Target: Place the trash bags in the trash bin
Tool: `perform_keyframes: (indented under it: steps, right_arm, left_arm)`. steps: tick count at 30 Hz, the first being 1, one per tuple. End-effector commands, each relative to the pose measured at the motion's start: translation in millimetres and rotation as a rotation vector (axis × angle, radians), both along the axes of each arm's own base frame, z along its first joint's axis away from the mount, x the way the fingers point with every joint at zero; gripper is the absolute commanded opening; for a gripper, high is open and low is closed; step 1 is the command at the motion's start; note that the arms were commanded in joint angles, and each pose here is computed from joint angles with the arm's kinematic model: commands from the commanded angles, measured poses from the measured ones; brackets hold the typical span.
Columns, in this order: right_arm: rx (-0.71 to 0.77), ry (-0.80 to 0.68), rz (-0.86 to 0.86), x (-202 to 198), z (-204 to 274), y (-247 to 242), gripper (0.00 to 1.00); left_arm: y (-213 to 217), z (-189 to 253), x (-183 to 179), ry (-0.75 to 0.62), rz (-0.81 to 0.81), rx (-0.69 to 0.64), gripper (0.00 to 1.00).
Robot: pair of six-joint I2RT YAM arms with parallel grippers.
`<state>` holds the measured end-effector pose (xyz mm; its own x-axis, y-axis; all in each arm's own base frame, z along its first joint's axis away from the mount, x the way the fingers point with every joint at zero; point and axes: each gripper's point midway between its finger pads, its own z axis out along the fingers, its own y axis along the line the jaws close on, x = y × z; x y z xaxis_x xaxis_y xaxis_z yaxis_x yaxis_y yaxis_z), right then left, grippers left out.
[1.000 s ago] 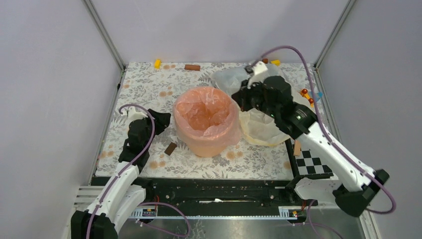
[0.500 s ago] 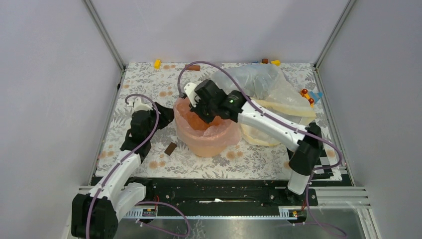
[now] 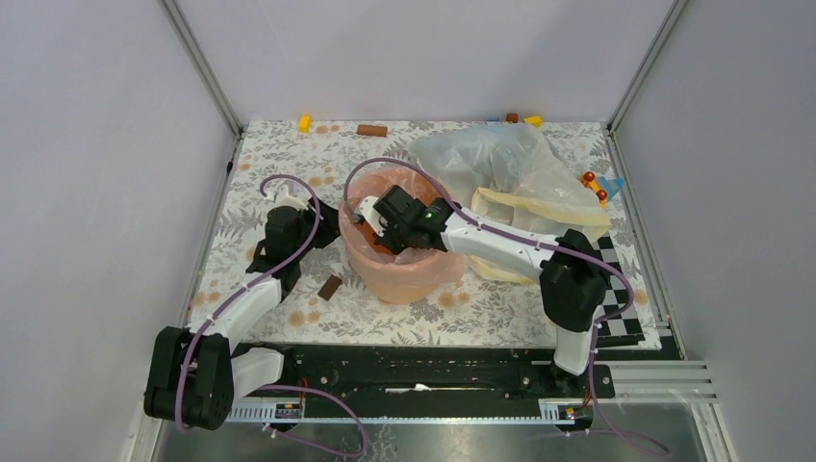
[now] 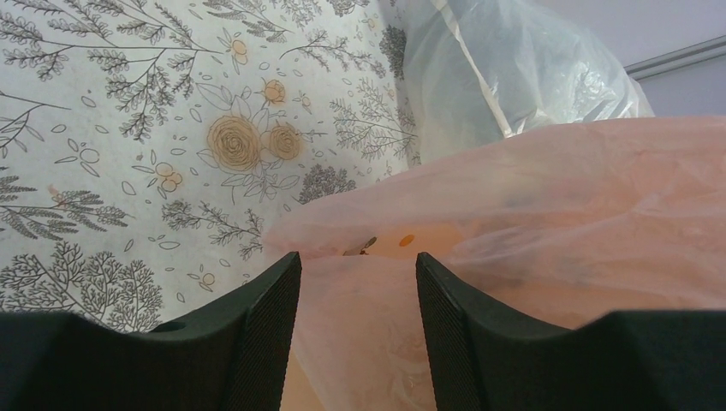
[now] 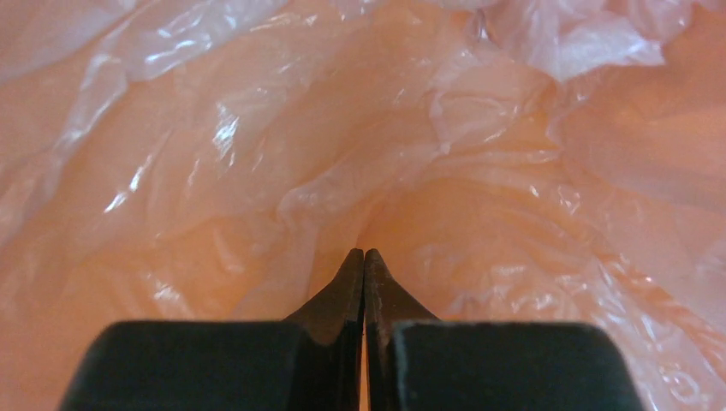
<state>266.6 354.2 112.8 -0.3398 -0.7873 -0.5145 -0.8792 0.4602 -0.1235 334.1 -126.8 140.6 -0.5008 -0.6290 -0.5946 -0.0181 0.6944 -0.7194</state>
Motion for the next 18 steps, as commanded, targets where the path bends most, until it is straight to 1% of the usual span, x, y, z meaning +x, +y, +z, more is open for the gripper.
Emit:
perform_keyframes:
  steps: [1, 5, 8, 16, 18]
  right_arm:
    - [0.032, 0.026, 0.008, 3.9, -14.4, 7.2, 0.0]
    - [0.056, 0.117, 0.005, -2.7, -29.8, 7.9, 0.0]
    - [0.046, 0.193, 0.004, -8.6, -40.0, 2.9, 0.0]
    - [-0.046, 0.32, 0.003, -22.3, -50.8, -8.4, 0.0]
    - [-0.059, 0.327, -0.002, -20.8, -49.5, -8.3, 0.0]
  left_arm:
    - [-9.4, 31.3, 10.4, -0.109, -0.037, -0.041, 0.54]
    - [-11.0, 32.3, 10.5, -0.111, -0.049, -0.041, 0.54]
    - [-12.2, 33.3, 10.2, -0.113, -0.055, -0.043, 0.54]
    - [-19.5, 30.9, 8.9, -0.105, -0.087, -0.055, 0.53]
    - [-21.1, 30.6, 8.9, -0.104, -0.092, -0.056, 0.53]
